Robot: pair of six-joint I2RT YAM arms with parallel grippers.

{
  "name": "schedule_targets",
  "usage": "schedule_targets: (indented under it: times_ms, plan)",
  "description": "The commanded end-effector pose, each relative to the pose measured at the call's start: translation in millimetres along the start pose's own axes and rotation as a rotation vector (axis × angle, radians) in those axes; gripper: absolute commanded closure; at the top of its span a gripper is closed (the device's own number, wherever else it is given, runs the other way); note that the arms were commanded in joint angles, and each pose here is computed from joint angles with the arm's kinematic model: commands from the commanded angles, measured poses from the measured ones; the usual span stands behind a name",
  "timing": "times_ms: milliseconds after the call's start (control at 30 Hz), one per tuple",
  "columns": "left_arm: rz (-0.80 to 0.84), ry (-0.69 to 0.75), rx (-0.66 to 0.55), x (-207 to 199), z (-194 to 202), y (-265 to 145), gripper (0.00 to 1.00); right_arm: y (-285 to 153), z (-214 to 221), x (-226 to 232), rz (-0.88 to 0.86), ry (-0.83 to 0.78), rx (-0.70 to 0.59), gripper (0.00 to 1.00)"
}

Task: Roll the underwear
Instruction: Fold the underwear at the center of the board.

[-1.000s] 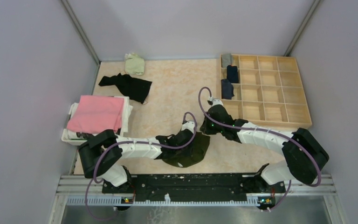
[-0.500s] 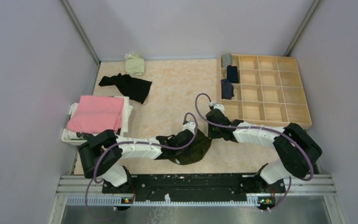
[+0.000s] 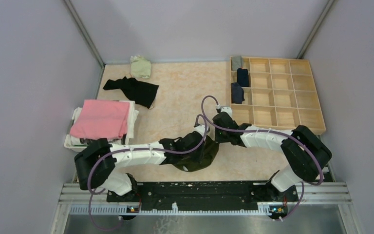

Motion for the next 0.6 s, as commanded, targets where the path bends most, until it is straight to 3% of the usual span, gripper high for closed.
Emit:
schedule_targets:
  times_ms: [0, 567]
  plan:
    - [0.117, 0.02, -0.007, -22, -14, -22, 1.0, 8, 21, -15, 0.078, -0.024, 0.072, 1.0]
    - [0.223, 0.007, 0.058, -37, 8, 4, 1.0, 10, 27, -16, 0.073, -0.013, 0.088, 1.0]
Point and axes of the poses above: each gripper's point midway between its finger pads, its own y axis out along the fingers, its own x axis along the line the jaws close on, z = x × y, the point moved 8 cm from there along -y, back along the fingers, and after that the axes turned 5 degrees about -y, right-handed, at the moved point
